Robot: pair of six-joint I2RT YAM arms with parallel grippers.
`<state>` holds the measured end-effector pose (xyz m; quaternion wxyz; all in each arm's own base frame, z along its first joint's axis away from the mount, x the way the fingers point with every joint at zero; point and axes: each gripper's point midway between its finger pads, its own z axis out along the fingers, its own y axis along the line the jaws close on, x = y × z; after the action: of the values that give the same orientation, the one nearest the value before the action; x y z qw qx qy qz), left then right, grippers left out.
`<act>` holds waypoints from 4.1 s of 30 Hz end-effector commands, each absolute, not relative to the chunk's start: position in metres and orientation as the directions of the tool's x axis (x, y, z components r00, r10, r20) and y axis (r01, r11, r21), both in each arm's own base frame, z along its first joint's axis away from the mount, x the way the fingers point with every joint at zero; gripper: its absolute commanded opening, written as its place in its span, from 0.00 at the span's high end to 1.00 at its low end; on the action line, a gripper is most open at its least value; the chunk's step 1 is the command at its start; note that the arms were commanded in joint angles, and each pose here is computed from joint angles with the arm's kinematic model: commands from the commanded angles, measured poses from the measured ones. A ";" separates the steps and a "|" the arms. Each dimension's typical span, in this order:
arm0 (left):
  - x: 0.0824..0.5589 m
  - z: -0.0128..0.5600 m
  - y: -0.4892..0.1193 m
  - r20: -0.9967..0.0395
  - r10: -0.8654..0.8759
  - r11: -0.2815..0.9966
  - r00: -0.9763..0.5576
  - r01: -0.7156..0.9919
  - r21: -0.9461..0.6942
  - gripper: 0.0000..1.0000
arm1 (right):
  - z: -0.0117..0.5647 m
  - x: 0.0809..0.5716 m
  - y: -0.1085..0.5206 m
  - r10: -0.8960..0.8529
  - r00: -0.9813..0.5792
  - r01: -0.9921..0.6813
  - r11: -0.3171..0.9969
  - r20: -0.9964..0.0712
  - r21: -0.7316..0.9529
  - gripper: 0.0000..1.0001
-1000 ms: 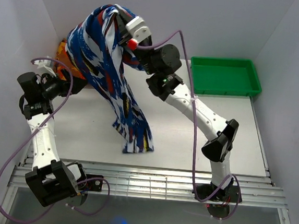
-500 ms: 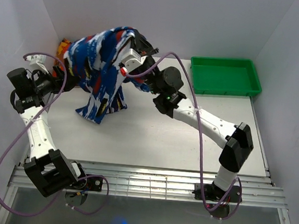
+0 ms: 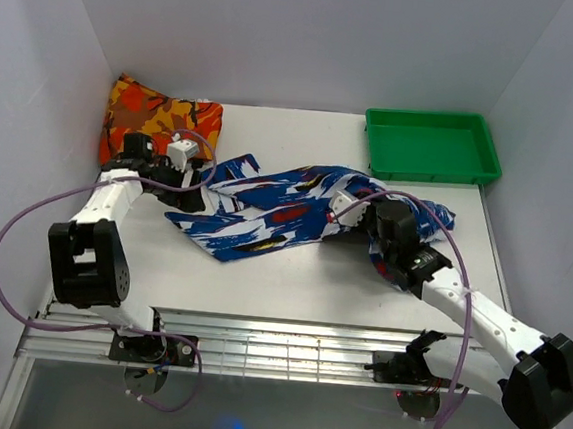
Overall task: Fold and stack the trousers
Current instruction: Move the trousers to the center of the board, then flatten the trousers out
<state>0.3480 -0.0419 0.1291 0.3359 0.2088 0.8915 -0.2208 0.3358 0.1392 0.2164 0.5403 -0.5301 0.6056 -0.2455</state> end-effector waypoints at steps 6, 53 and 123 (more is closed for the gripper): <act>0.409 0.079 -0.040 -0.613 0.423 0.830 -0.667 0.557 -0.034 0.05 | 0.152 0.251 0.077 -0.954 0.032 -0.671 0.199 -0.297 -0.714 0.10; 0.400 0.082 0.031 -0.460 0.332 0.940 -0.823 0.245 0.239 1.00 | 0.113 0.341 -0.109 -0.212 -0.829 -0.187 0.977 -0.517 -0.101 0.09; 0.366 0.049 0.058 -0.470 0.385 0.923 -0.794 0.318 0.218 0.43 | 0.035 0.382 0.006 -0.037 -0.856 -0.278 0.874 -0.515 0.399 0.35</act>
<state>0.3391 0.0535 0.0374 0.2150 0.1925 0.9562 0.0483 0.3756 0.0076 0.0389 0.2440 -0.0906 0.9348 0.2417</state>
